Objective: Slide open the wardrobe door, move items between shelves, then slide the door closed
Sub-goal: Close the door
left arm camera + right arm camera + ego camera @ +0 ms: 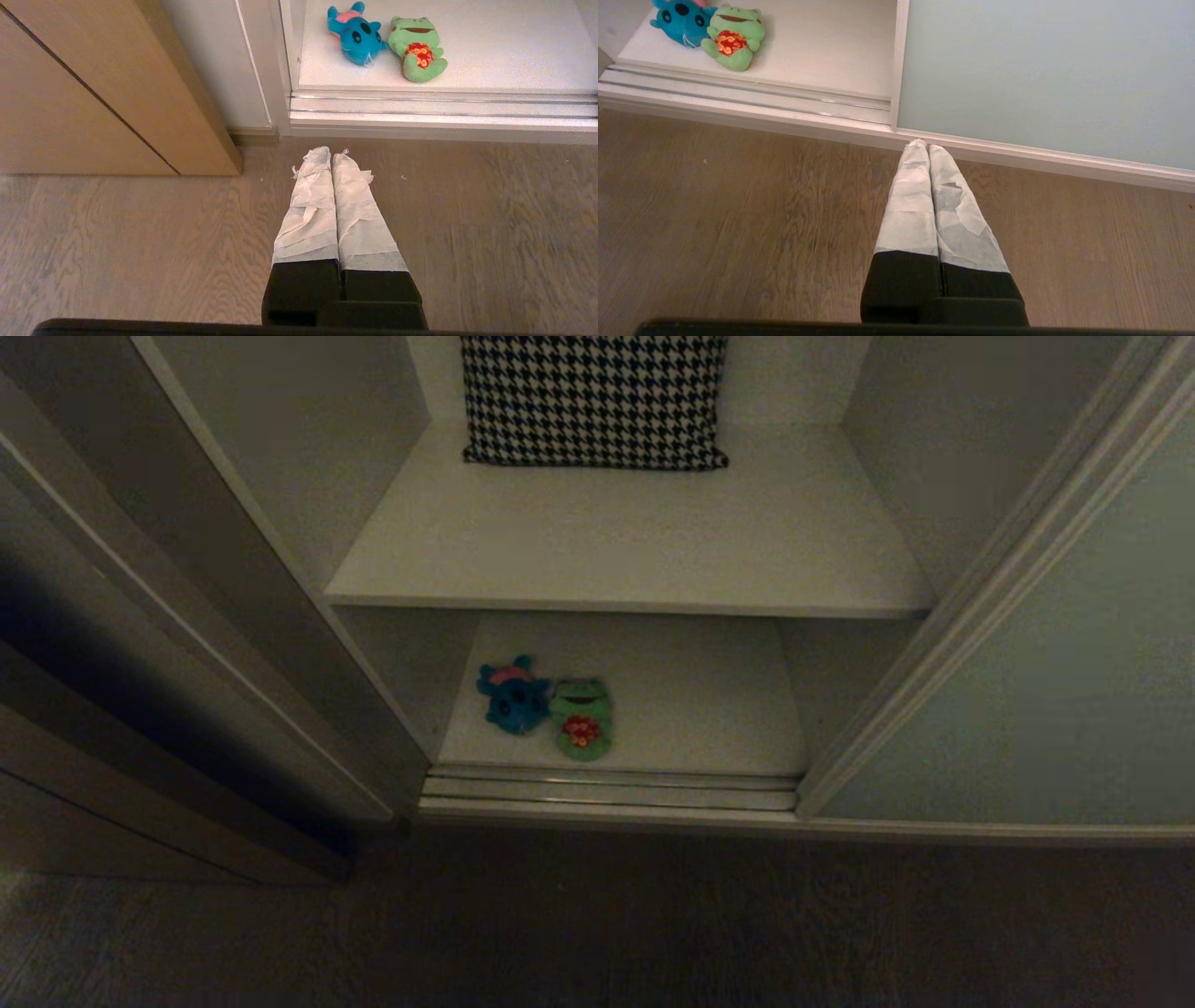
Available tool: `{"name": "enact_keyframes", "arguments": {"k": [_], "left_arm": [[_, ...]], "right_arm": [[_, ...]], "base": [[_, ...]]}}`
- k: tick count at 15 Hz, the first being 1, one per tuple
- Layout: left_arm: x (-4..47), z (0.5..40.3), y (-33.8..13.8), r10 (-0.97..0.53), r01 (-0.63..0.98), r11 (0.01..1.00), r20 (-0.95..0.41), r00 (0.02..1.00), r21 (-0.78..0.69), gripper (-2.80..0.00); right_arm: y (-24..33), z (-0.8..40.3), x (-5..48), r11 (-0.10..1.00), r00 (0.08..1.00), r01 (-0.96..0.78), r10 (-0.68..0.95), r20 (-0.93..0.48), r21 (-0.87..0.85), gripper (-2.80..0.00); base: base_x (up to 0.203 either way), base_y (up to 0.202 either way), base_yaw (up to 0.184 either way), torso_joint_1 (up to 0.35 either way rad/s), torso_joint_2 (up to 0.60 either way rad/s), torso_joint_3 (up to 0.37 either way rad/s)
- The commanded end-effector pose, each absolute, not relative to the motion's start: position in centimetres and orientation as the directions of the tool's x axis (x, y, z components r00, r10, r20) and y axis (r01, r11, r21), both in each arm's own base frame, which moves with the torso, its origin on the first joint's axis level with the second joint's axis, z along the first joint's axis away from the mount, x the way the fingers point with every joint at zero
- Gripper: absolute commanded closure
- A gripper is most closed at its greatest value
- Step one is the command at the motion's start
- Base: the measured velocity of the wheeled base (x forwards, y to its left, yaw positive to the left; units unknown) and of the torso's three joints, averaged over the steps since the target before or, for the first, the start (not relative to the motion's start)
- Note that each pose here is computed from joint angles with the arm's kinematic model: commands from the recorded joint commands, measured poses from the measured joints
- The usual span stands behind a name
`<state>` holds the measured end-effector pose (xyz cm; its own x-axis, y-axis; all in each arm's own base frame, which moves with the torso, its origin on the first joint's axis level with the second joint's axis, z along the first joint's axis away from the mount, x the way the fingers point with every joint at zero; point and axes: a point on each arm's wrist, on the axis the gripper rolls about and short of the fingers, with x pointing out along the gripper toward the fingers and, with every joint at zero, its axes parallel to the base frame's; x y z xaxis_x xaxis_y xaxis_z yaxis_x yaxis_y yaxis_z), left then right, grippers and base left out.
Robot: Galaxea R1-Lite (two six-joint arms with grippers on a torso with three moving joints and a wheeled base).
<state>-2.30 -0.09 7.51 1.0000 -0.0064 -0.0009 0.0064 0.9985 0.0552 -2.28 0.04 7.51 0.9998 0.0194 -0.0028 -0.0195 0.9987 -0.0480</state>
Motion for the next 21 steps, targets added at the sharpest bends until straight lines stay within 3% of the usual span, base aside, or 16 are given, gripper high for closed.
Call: {"name": "enact_keyframes", "arguments": {"k": [1,21], "left_arm": [[-2.27,7.52,-0.09,-0.005,0.005,0.998,-0.005,1.000,0.058,0.00],[-2.26,7.49,-0.09,-0.005,0.005,0.999,-0.009,1.000,0.052,0.00]], "right_arm": [[0.04,7.51,-2.29,0.999,1.000,-0.020,0.020,-0.002,-0.049,0.00],[0.03,7.57,-2.34,0.998,1.000,-0.015,0.015,-0.002,-0.061,0.00]], "base": [[0.000,0.000,0.000,0.000,0.00,0.000],[0.000,0.000,0.000,0.001,0.00,0.009]]}}
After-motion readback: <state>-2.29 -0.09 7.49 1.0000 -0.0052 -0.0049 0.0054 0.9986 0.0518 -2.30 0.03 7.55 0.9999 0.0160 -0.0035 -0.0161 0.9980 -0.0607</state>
